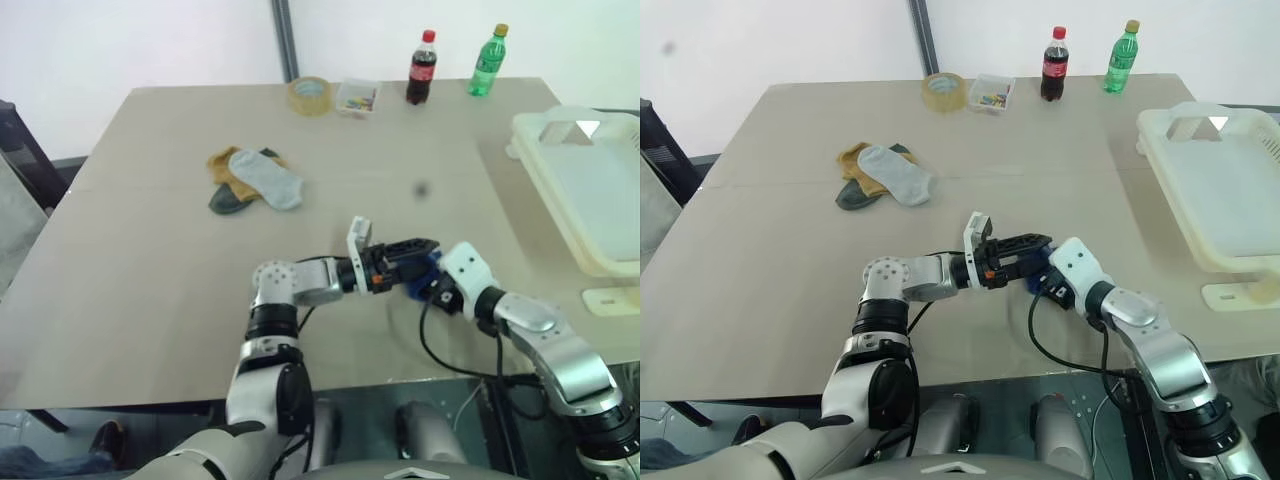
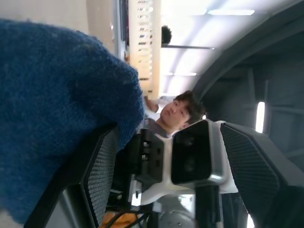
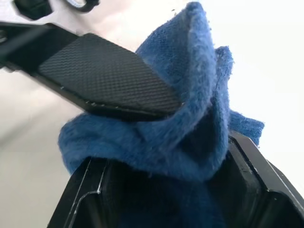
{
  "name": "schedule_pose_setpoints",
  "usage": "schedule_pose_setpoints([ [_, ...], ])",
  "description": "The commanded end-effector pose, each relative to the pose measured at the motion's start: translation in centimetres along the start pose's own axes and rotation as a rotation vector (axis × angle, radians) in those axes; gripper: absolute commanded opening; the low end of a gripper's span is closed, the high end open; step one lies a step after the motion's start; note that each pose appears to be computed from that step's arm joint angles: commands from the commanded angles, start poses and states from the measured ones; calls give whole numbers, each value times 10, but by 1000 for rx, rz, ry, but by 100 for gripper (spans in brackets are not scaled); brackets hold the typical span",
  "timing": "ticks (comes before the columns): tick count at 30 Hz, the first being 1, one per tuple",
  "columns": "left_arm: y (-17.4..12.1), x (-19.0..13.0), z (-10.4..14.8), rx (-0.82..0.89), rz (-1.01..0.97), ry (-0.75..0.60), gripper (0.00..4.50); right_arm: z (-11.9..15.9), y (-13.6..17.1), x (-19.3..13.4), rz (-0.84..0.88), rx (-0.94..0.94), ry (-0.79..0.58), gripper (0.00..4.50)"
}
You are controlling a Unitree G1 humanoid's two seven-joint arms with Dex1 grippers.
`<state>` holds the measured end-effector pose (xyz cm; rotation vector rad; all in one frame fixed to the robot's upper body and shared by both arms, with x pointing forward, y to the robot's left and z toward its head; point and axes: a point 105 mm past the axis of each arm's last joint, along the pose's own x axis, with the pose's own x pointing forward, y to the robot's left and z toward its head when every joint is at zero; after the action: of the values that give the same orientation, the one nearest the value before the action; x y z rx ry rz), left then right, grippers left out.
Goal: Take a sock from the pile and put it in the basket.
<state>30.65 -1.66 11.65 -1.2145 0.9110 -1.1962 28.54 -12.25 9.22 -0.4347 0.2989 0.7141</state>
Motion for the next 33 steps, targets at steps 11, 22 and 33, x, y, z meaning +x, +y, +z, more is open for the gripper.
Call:
schedule_pose_setpoints([
  [11, -7, 10, -3, -14, -91, 57, 369, 17, -37, -68, -108, 189, -1, 444],
  [22, -8, 16, -28, -32, -134, 177, 369, 14, -29, -33, -153, 818, -114, 444],
  [33, -4, 14, -31, -14, -119, 177, 369, -11, -34, -14, -153, 862, 38, 444],
])
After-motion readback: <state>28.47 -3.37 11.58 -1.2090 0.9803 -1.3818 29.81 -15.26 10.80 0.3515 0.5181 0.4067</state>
